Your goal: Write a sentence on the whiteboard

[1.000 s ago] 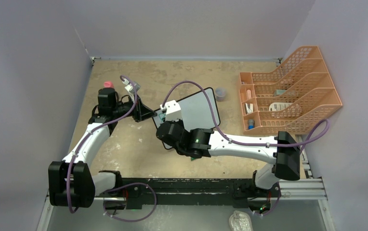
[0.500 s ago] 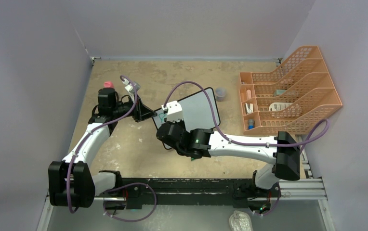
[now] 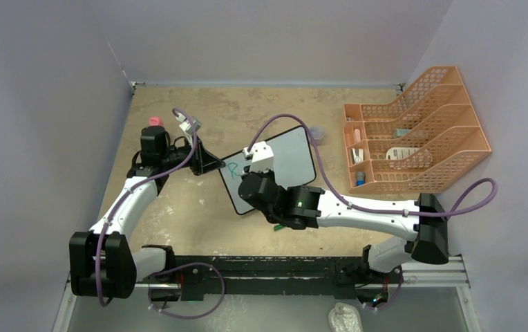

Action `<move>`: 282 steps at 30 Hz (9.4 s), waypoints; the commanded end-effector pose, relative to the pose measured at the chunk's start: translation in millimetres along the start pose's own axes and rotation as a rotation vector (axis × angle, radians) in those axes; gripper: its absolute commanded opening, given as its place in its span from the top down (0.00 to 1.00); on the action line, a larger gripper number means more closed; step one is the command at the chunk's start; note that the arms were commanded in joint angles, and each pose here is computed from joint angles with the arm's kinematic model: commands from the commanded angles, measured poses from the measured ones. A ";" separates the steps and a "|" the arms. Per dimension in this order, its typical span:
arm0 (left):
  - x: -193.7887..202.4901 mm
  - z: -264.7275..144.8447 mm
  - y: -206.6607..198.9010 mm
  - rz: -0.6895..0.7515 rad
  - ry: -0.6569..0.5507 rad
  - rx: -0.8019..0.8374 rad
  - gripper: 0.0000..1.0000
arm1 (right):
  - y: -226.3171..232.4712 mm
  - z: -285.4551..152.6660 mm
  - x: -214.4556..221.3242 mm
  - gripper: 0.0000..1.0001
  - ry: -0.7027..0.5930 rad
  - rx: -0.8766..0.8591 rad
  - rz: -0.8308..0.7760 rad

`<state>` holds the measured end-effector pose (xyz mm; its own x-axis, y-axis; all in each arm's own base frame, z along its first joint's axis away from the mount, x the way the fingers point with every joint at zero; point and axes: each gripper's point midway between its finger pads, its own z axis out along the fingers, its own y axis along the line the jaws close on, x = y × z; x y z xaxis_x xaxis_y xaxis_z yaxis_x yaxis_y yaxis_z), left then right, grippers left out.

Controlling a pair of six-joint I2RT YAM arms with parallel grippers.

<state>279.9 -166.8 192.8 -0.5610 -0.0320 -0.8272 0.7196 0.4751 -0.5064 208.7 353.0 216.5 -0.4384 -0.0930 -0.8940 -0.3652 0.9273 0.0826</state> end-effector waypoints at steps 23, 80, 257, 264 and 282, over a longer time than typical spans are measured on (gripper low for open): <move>-15.4 0.5 -2.4 0.056 -0.017 0.004 1.00 | -1.4 3.2 -19.5 1.00 -0.094 -0.006 0.068; -15.0 0.9 -2.1 0.056 -0.015 0.005 1.00 | -4.7 24.0 -15.8 1.00 -0.079 0.023 0.059; -15.6 1.9 1.2 0.053 -0.010 -0.004 1.00 | -24.0 8.4 -9.3 1.00 -0.066 0.029 0.115; -15.5 1.8 1.0 0.053 -0.010 -0.003 1.00 | -26.2 11.6 -8.2 1.00 -0.080 0.039 0.122; -15.2 2.0 0.8 0.050 -0.009 0.000 1.00 | -27.9 9.8 -15.6 1.00 -0.105 0.046 0.138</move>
<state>282.3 -167.2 192.6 -0.5698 -0.0270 -0.8214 0.7160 0.4743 -0.5122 226.5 334.0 207.8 -0.4311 0.0048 -0.9023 -0.3028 0.9412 0.1497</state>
